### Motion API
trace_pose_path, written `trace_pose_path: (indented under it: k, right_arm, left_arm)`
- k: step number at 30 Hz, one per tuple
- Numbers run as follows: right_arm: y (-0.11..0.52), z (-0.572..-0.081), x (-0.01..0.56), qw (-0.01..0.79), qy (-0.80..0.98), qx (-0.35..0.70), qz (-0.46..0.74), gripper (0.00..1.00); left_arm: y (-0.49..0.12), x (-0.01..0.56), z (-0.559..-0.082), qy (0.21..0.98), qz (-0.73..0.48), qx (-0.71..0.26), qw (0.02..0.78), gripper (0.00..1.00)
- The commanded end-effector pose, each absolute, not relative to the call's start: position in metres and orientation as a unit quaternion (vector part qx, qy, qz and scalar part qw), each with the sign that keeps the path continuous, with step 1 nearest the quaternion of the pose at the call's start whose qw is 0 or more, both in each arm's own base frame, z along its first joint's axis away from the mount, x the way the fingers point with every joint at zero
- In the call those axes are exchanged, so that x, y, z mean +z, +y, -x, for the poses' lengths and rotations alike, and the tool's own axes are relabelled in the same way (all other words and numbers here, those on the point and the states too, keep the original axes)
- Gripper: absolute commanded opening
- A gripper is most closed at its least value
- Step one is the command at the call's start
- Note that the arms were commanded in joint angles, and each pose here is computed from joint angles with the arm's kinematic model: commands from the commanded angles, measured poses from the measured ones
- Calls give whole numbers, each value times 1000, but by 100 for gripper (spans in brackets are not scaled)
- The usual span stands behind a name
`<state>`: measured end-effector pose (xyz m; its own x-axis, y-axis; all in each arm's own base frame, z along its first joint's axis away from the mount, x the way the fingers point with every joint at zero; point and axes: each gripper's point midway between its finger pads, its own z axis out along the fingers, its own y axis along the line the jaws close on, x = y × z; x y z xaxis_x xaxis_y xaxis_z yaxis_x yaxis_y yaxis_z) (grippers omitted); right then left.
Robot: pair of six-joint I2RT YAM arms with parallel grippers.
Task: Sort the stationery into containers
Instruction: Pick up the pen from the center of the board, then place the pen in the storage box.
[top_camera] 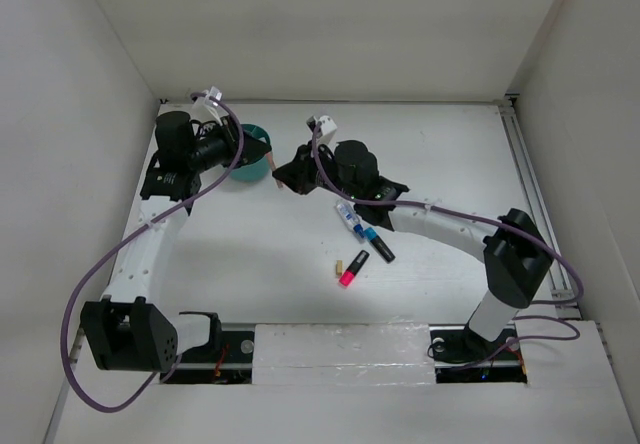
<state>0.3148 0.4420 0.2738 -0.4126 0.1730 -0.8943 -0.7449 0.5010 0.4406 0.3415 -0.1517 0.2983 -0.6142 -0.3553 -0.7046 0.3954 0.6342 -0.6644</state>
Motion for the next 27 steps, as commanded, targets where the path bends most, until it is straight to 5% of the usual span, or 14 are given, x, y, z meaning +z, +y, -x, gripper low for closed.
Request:
trace_pose_path:
  k: [1, 7, 9, 10, 12, 13, 27]
  right_arm:
    - [451, -308, 303, 521, 667, 491, 207, 0]
    - [454, -306, 303, 521, 658, 499, 213, 6]
    - [452, -305, 303, 521, 658, 499, 213, 31]
    - [452, -305, 303, 521, 658, 499, 213, 65]
    - [445, -307, 295, 521, 665, 491, 213, 93]
    - [440, -303, 301, 525, 660, 493, 213, 99]
    - [367, -305, 221, 493, 721, 444, 202, 100]
  left_arm:
    - [-154, 313, -341, 777, -30, -432, 457, 5]
    - [-152, 315, -342, 778, -30, -426, 462, 0]
    - [-152, 317, -343, 775, -32, -426, 465, 0]
    - [-150, 316, -346, 777, -24, -418, 470, 0]
    - [-143, 318, -350, 777, -15, -399, 487, 0]
    - [-136, 316, -357, 780, 3, -379, 499, 0]
    - [-40, 397, -450, 686, 123, -198, 689, 0]
